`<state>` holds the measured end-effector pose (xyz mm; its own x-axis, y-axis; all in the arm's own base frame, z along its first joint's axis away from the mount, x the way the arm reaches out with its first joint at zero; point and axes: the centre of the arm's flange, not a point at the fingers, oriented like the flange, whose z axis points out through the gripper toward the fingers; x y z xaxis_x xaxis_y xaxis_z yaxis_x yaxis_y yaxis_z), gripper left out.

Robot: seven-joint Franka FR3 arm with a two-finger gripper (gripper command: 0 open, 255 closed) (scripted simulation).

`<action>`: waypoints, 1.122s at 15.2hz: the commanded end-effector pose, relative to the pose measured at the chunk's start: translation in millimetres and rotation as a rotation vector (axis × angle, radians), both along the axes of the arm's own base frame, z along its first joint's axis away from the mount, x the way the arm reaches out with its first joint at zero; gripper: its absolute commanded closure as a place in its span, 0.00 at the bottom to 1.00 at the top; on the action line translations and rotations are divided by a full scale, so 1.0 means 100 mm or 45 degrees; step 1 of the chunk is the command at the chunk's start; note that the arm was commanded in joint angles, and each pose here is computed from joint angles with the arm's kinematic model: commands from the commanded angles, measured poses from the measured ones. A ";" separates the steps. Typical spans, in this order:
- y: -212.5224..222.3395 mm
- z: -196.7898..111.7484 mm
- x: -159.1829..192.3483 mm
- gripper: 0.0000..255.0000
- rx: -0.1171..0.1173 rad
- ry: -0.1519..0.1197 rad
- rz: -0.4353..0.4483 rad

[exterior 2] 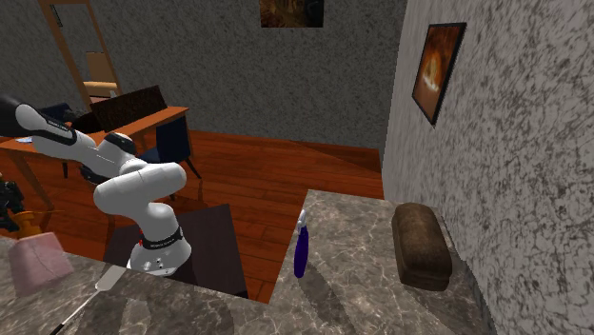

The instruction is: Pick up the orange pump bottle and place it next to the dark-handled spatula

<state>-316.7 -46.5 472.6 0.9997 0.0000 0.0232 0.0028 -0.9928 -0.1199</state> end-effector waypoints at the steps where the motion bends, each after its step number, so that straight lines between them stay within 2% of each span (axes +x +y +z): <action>1: 0.00 -0.11 -0.01 1.00 -0.001 0.000 0.000; 9: 0.00 -0.56 -0.01 1.00 -0.001 0.000 0.000; 17: 0.00 -0.56 -0.01 1.00 -0.001 0.000 0.000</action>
<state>-317.4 -46.3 417.0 0.9997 0.0004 0.0233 0.0032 -0.9929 -0.1191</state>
